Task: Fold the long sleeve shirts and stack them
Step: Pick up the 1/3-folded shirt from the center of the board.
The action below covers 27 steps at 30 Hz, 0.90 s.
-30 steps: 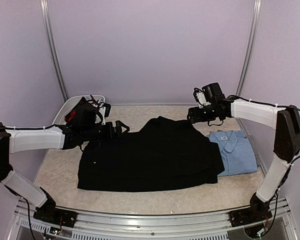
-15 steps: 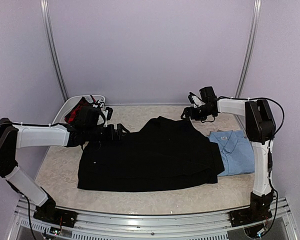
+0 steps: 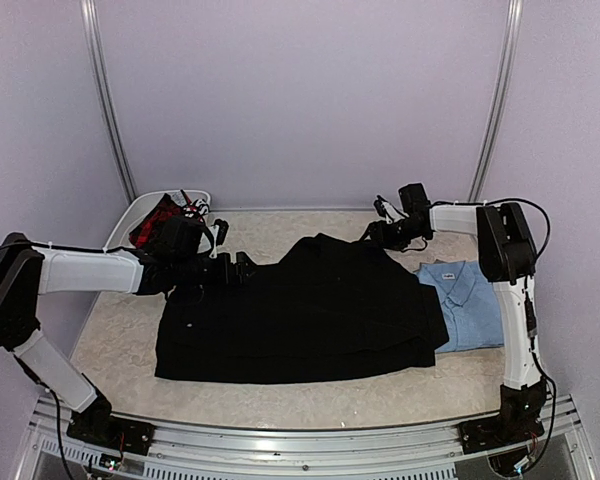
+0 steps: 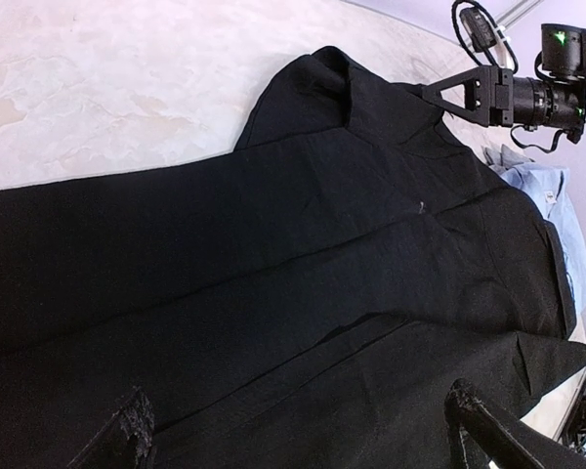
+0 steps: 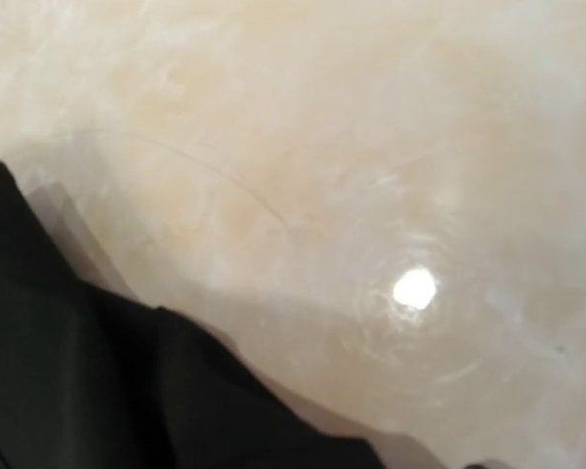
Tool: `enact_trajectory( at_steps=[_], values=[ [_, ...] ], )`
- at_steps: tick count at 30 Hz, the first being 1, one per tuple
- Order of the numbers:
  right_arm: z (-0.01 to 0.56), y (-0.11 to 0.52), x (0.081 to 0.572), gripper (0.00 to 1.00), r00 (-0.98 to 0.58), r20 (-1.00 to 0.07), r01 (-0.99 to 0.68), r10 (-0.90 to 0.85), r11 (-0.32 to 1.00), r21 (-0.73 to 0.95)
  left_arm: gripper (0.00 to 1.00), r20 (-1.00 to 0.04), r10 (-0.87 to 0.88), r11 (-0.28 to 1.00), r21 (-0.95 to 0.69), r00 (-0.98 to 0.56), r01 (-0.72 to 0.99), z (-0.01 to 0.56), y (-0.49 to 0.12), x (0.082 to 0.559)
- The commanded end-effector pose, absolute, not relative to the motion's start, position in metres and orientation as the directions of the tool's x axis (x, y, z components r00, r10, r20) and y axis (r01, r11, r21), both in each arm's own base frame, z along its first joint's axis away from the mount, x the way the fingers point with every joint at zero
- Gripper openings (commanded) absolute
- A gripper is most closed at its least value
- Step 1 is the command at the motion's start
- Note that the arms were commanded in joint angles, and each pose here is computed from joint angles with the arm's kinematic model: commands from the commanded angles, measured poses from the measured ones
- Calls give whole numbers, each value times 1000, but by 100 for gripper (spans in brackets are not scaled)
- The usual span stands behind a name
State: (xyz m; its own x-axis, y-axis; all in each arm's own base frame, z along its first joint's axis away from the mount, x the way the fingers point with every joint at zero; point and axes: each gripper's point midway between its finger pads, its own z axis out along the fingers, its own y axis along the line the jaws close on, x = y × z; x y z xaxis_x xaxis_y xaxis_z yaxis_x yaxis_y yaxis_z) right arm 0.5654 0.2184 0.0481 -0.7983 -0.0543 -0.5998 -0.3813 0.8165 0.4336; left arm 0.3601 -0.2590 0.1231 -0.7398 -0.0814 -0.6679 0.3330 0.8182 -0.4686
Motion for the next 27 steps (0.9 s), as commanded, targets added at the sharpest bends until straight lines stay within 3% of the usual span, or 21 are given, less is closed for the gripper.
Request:
enact_trajectory(
  at_steps=[1,6,12,21,27],
  values=[
    [52,225,570,64,-791,-610,-417,-54,777,471,99,-663,-76,829,-457,-744,323,117,-254,359],
    [55,229,567,41,-769,-634,-472,-81,741,477,99,-674,-59,850,-420,-736,317,119,-249,363],
    [80,228,560,0,-716,-688,-548,-120,708,446,99,-670,-43,878,-379,-741,292,119,-232,374],
    [125,213,530,0,-585,-794,-665,-164,658,353,99,-687,-118,866,-424,-717,264,138,-216,399],
    [126,219,495,0,-523,-829,-747,-199,576,333,99,-698,-10,881,-346,-717,324,136,-223,429]
  ],
)
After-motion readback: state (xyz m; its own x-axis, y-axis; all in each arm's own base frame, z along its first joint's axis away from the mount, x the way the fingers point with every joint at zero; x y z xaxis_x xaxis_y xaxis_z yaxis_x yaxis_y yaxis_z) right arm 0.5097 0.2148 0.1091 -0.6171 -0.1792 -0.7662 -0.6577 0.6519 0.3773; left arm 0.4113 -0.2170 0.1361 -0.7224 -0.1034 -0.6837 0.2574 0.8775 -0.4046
